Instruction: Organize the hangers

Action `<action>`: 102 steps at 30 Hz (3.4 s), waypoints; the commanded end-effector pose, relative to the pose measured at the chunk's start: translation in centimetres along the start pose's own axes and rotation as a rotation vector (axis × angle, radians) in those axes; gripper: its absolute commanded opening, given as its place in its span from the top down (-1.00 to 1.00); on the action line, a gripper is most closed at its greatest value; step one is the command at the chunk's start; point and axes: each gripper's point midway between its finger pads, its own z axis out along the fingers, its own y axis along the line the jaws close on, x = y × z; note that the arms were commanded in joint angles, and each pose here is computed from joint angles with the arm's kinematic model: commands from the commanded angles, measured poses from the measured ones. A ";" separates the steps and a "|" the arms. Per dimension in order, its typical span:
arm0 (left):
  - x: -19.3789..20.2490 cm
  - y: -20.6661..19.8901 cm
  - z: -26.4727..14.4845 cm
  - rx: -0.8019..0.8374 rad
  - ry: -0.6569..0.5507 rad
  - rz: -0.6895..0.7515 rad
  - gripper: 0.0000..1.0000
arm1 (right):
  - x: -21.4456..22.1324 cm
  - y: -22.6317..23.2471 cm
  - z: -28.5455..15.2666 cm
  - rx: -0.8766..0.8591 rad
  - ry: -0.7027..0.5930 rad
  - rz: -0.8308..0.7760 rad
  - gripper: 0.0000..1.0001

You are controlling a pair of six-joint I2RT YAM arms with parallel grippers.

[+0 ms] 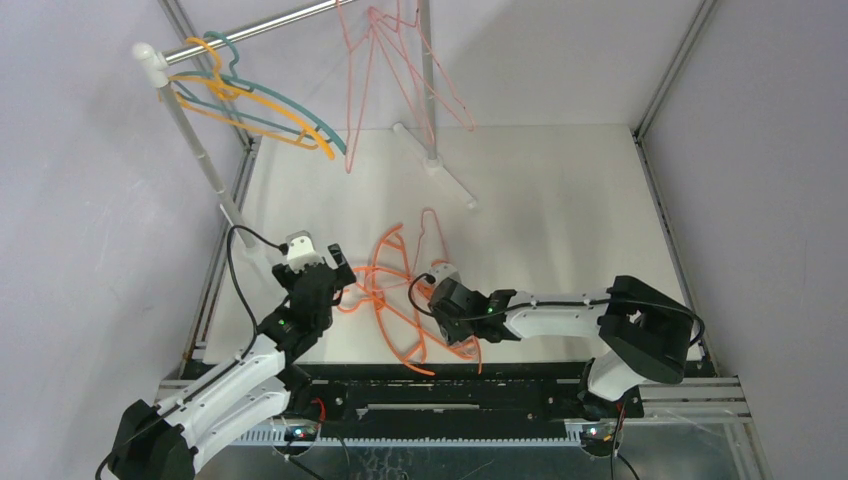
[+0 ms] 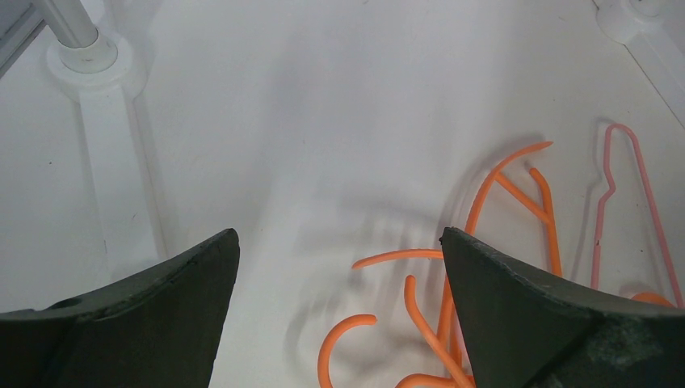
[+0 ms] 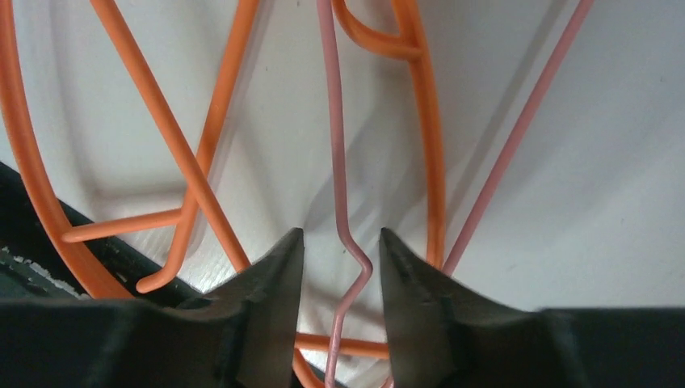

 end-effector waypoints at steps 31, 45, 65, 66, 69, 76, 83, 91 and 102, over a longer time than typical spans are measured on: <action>-2.2 -0.4 -0.2 0.007 -0.059 -0.065 -0.99 | -14.1 3.7 -19.1 -0.796 -0.418 0.225 1.00; -2.4 -0.4 -0.3 0.007 -0.064 -0.067 -0.99 | -18.1 6.3 -24.8 -1.090 -0.372 0.223 1.00; -2.8 -0.2 -0.6 0.010 -0.079 -0.076 -0.99 | -31.8 4.8 -27.3 -1.300 -0.545 0.217 1.00; -2.9 -0.2 -0.6 0.009 -0.080 -0.077 -0.99 | -32.2 4.9 -27.3 -1.315 -0.543 0.216 1.00; -2.9 -0.2 -0.6 0.009 -0.081 -0.078 -0.99 | -33.5 5.0 -27.5 -1.335 -0.553 0.200 1.00; -2.9 -0.2 -0.6 0.009 -0.081 -0.077 -0.99 | -36.5 4.9 -29.0 -1.298 -0.620 0.152 1.00; -3.0 -0.2 -0.6 0.012 -0.081 -0.079 -0.99 | -38.8 5.1 -28.2 -1.318 -0.615 0.157 1.00; -3.1 -0.1 -0.7 0.011 -0.085 -0.079 -0.99 | -40.1 5.1 -26.4 -1.340 -0.602 0.185 1.00; -3.0 -0.4 -0.6 0.016 -0.078 -0.078 -0.99 | -38.1 4.9 -26.7 -1.313 -0.608 0.172 1.00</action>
